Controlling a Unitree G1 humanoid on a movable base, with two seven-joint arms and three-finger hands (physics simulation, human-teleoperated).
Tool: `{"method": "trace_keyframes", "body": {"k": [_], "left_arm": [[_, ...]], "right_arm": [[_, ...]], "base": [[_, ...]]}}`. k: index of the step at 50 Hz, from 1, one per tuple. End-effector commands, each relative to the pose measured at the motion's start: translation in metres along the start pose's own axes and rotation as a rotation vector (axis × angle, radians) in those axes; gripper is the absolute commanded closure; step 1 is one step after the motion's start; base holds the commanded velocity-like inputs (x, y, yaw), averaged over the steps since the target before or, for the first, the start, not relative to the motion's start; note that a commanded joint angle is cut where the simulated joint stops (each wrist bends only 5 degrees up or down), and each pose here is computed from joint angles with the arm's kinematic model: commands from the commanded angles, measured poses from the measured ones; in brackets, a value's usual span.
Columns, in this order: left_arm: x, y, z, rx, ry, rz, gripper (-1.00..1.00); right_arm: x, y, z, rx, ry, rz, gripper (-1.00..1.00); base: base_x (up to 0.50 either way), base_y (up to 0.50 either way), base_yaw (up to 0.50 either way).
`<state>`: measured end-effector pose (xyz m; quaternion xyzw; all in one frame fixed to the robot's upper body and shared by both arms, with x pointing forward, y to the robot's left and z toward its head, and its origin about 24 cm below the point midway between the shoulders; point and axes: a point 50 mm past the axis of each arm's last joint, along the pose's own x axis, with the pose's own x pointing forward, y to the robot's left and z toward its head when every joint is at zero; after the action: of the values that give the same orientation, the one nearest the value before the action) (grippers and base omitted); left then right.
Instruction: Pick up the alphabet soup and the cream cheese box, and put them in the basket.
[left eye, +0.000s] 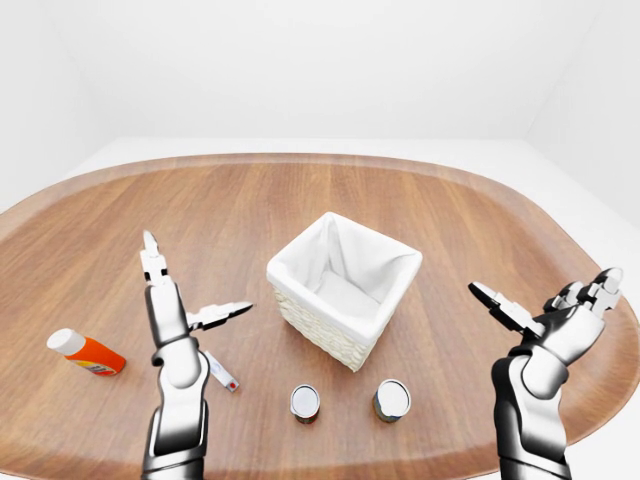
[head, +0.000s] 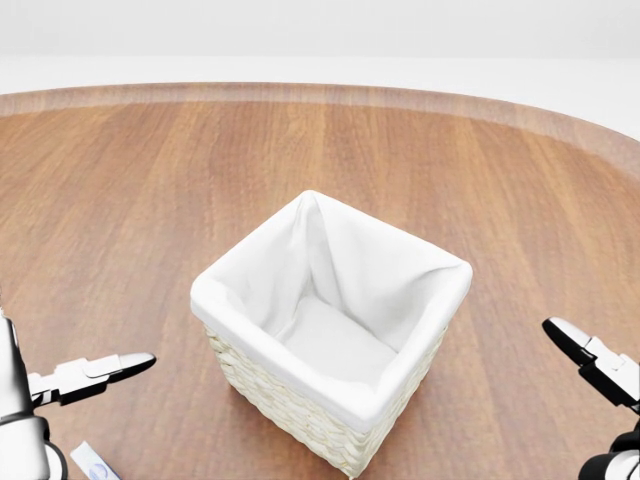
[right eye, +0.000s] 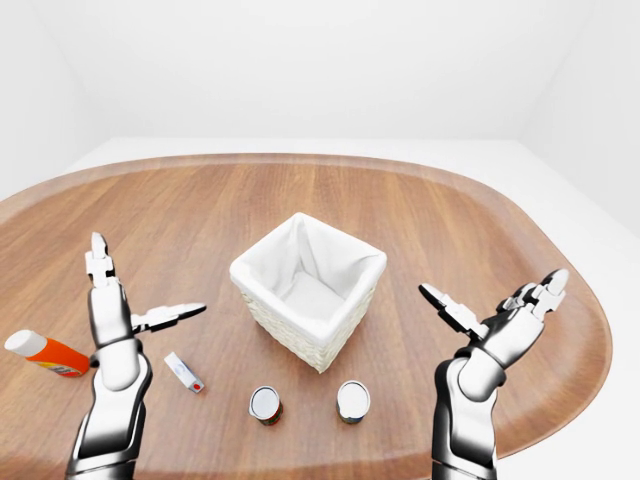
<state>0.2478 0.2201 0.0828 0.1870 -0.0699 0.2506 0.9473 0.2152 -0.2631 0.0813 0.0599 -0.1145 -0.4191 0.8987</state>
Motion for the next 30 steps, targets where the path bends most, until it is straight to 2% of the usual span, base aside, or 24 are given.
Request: {"method": "trace_keyframes", "body": {"k": [1,2,6,8,11,19,20,25,30], "left_arm": [[-0.002,0.005,0.004,0.239,-0.149,0.075,-1.00],[-0.001,0.005,0.006,0.287,-0.187,0.088,-1.00],[0.000,0.007,0.013,0.328,-0.216,0.107,-1.00],[0.000,0.007,0.017,0.413,-0.267,0.129,-1.00],[-0.003,0.009,0.023,0.472,-0.307,0.151,-1.00],[-0.001,0.011,0.033,0.523,-0.342,0.196,-1.00],[0.000,0.014,0.039,0.575,-0.346,0.225,-1.00],[0.004,0.007,0.037,0.652,-0.346,0.205,-1.00],[0.001,0.006,0.055,0.734,-0.444,0.222,-1.00]], "right_arm": [[0.000,0.000,0.000,-0.001,0.000,0.000,-1.00],[0.000,0.000,-0.001,-0.004,0.005,-0.001,-1.00],[0.000,0.000,0.001,0.001,-0.005,0.001,-1.00],[0.000,0.000,0.001,0.000,-0.002,0.000,-1.00],[0.000,0.000,-0.001,-0.003,0.002,0.000,-1.00],[0.000,0.000,-0.001,-0.003,0.001,0.001,-1.00],[0.000,0.000,0.000,-0.003,0.001,0.001,-1.00],[0.000,0.000,-0.001,-0.006,0.004,0.001,-1.00],[0.000,0.000,0.000,-0.003,0.001,0.001,-1.00]], "base": [[0.00,0.00,0.00],[0.00,0.00,0.00],[0.00,0.00,0.00],[0.00,0.00,0.00],[0.00,0.00,0.00],[0.00,0.00,0.00],[0.00,0.00,0.00],[0.00,0.00,0.00],[0.00,0.00,0.00]]}}
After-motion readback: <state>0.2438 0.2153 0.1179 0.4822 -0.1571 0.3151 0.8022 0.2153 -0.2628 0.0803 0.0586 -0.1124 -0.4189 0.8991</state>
